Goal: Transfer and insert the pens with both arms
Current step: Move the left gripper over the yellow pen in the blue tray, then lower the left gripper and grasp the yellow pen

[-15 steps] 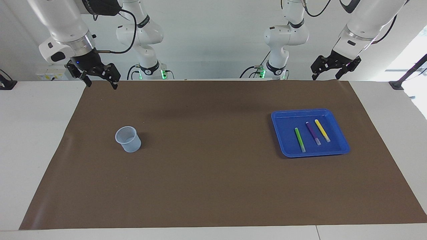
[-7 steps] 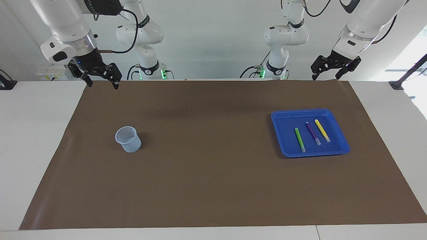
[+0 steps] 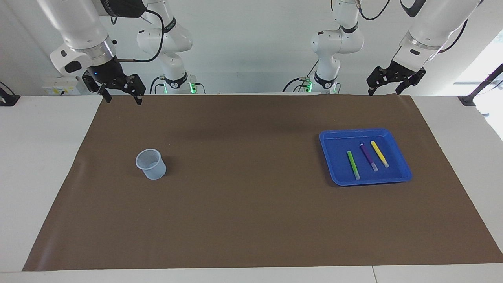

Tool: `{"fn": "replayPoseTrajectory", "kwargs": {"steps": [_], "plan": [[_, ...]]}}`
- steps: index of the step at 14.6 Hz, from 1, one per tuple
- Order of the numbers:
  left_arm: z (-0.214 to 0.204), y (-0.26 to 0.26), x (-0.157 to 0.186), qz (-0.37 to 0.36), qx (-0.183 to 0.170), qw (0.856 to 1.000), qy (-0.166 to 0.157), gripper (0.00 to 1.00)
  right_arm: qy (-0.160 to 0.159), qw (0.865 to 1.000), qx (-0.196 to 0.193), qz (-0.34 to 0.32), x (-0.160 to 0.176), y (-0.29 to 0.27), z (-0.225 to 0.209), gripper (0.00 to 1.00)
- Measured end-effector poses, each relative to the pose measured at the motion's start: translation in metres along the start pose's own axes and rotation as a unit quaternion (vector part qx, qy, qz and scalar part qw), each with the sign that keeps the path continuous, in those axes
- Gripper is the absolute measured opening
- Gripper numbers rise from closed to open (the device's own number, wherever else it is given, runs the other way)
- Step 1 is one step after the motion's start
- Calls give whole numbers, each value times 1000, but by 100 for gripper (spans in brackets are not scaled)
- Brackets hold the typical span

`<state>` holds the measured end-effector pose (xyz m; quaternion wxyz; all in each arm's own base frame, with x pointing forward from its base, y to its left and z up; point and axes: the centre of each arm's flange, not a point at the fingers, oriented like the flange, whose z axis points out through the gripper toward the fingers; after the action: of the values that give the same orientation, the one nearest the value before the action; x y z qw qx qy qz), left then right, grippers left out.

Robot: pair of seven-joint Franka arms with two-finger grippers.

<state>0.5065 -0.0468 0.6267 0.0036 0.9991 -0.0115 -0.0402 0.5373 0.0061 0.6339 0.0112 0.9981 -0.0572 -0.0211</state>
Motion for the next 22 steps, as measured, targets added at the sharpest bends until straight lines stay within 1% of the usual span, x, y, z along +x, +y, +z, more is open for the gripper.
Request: {"fn": "replayPoseTrajectory", "kwargs": {"steps": [2, 4, 8, 10, 13, 15, 16, 17, 18, 19, 20, 21, 22], "plan": [[22, -17, 10, -16, -3, 1000, 5, 100, 0, 1000, 0, 0, 0, 0, 0, 100], [59, -39, 24, -22, -6, 1000, 10, 100, 0, 1000, 0, 0, 0, 0, 0, 100], [144, -85, 42, 17, -9, 1000, 5, 100, 0, 1000, 0, 0, 0, 0, 0, 100], [177, -106, 51, 27, -8, 1000, 6, 100, -1, 1000, 0, 0, 0, 0, 1, 100], [224, -120, 60, 30, -4, 999, 11, 99, -1, 1000, 0, 0, 0, 0, 1, 100], [245, -125, 62, 32, -3, 999, 7, 98, -1, 1000, 0, 0, 0, 0, 1, 100], [252, -128, 63, 31, -2, 999, 6, 91, -1, 1000, 0, 0, 0, 0, 1, 100], [257, -129, 64, 30, -2, 1000, 6, 91, -1, 1000, 0, 0, 0, 0, 1, 100], [262, -130, 64, 30, -1, 1000, 8, 86, -1, 1000, 0, 0, 0, 0, 1, 100], [267, -130, 64, 30, 0, 1000, 9, 86, -1, 1000, 0, 0, 0, 0, 1, 100], [273, -132, 63, 28, 0, 1000, 8, 80, -1, 1000, 0, 0, 0, 0, 1, 100], [278, -134, 63, 26, 0, 1000, 8, 76, -1, 1000, 0, 0, 0, 0, 1, 100], [282, -137, 62, 23, 0, 1000, 8, 76, -1, 1000, 0, 0, 0, 0, 1, 100]]}}
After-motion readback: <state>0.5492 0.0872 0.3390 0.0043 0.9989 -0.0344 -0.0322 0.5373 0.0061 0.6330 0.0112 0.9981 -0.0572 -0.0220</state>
